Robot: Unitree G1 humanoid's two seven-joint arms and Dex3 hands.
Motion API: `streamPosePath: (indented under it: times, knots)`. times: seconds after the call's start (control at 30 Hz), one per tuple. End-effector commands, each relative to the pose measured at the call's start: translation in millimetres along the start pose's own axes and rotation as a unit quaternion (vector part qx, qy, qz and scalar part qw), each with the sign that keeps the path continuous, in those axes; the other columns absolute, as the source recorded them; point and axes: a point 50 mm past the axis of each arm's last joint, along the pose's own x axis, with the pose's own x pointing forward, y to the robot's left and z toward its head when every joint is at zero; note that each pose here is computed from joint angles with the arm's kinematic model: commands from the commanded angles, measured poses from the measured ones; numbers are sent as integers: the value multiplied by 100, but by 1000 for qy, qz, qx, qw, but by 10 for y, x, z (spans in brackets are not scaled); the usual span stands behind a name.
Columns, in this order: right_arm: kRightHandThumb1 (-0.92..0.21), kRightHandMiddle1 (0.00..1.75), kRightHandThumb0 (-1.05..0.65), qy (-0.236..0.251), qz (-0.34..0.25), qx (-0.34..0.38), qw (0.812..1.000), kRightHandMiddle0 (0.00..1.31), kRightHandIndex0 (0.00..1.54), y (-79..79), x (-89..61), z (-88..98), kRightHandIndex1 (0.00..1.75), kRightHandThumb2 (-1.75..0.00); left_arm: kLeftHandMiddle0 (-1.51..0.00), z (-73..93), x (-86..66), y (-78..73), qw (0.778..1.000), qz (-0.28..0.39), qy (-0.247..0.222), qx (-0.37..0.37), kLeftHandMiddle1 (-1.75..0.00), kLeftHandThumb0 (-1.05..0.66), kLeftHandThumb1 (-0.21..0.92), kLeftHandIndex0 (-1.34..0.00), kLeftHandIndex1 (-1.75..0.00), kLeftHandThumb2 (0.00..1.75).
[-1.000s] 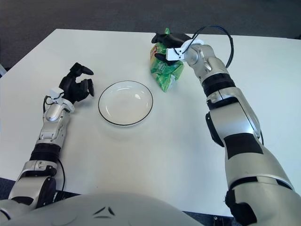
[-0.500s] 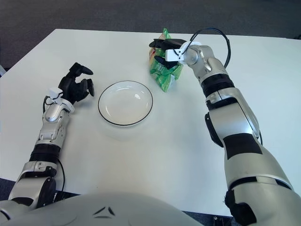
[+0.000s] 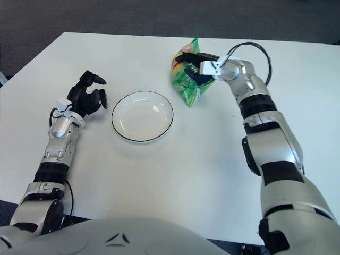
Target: Put the snack into the plate.
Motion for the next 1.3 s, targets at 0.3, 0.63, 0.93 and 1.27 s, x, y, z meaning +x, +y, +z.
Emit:
streamPosePath:
  times: [0.3,0.63,0.93,1.27]
  knots:
    - [-92,53,-82,2,10,17,1000,0,11,95,-507,-92,8,-129,-104,-356,-290,-36,997,15,71,-27,-175,-36,80,-27,-175,69]
    - [-92,54,-84,6,-5,15,1000,0,14,105,-895,-201,9,-129,-102,-366,-294,-28,997,19,69,-20,-175,-36,80,-27,-175,70]
    - [-92,60,-89,3,-18,32,999,0,17,144,-1080,-213,10,-129,-103,-373,-302,-15,997,24,74,-12,-175,-36,80,-27,-175,69]
    - [-92,68,-93,25,-36,12,999,0,22,-28,-1212,-218,12,-121,-103,-394,-298,1,996,32,85,-3,-175,-36,80,-27,-175,69]
